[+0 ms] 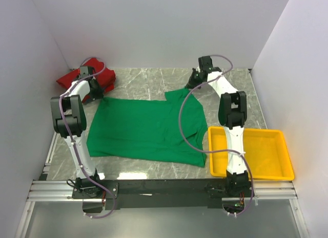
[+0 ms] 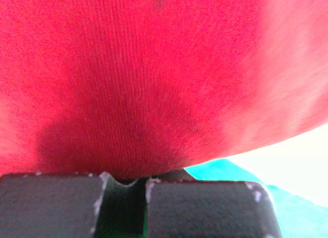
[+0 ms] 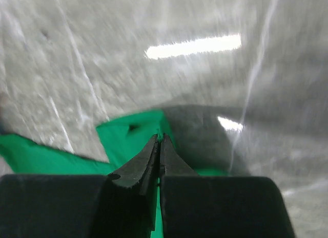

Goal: Fold and stack the t-shirts
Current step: Fold the tshirt

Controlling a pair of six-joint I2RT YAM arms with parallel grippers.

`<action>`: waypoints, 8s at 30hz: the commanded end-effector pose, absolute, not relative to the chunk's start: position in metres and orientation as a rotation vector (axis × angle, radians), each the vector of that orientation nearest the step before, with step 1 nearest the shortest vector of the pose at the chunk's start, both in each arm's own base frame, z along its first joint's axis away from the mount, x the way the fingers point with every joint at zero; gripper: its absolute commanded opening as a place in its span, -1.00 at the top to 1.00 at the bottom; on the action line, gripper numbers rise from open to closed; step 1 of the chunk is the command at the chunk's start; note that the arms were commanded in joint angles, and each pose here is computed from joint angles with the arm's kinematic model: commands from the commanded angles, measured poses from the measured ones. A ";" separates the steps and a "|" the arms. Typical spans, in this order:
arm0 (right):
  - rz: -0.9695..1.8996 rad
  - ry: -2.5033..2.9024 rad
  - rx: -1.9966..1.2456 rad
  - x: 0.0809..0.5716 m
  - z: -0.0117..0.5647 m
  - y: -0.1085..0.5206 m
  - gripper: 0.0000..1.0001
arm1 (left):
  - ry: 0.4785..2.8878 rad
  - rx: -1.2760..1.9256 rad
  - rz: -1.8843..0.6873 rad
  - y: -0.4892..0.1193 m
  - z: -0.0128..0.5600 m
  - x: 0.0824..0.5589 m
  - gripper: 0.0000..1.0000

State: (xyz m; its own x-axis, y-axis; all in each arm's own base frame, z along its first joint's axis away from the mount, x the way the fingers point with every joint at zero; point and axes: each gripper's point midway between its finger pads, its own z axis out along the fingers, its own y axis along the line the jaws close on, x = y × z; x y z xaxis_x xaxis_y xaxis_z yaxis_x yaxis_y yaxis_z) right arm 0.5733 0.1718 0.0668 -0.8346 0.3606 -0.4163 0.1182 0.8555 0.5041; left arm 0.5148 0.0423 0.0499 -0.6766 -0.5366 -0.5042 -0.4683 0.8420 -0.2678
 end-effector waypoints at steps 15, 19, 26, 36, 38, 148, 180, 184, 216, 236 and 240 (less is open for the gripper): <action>0.710 2.482 0.302 0.452 0.125 0.205 1.00 | 2.438 -0.701 -0.082 0.047 0.067 0.472 0.99; 0.701 2.484 0.284 0.427 0.129 0.212 1.00 | 2.437 -0.717 -0.064 0.049 0.072 0.457 0.99; 0.673 2.503 0.276 0.384 0.132 0.217 1.00 | 2.436 -0.736 -0.031 0.049 0.076 0.429 0.99; 0.652 2.510 0.274 0.328 0.140 0.210 1.00 | 2.413 -0.756 0.080 0.062 0.087 0.405 0.99; 0.631 2.532 0.273 0.316 0.133 0.207 1.00 | 2.401 -0.764 0.113 0.067 0.090 0.401 0.99; 0.256 2.796 -0.283 0.230 0.053 0.291 1.00 | 2.475 -0.610 -0.125 -0.005 0.075 0.335 -0.43; 0.381 2.933 -0.377 0.213 0.084 0.319 -0.12 | 2.460 -0.606 -0.102 -0.001 0.079 0.334 -0.42; 0.349 2.904 -0.340 0.215 0.098 0.307 -0.23 | 2.457 -0.596 -0.132 -0.006 0.082 0.340 -0.42; 0.194 3.045 0.083 0.324 -0.006 0.210 -0.25 | 2.631 -0.811 -0.157 -0.017 0.014 0.294 -0.42; 0.269 2.933 0.027 0.430 0.027 0.238 -0.23 | 2.443 -0.842 -0.250 -0.024 0.092 0.285 -0.42; 0.348 2.835 -0.013 0.432 0.062 0.243 -0.23 | 2.413 -0.799 -0.256 -0.024 0.109 0.293 -0.42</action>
State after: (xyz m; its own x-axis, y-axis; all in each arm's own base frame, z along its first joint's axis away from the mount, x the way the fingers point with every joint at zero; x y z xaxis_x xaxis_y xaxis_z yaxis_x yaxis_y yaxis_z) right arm 0.4122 0.2386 0.0276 -0.9888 0.0351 -0.1448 0.0088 0.9839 0.1785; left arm 0.2835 -0.0226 0.0861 -0.6681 -0.6123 -0.4227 -0.5193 0.7906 -0.3245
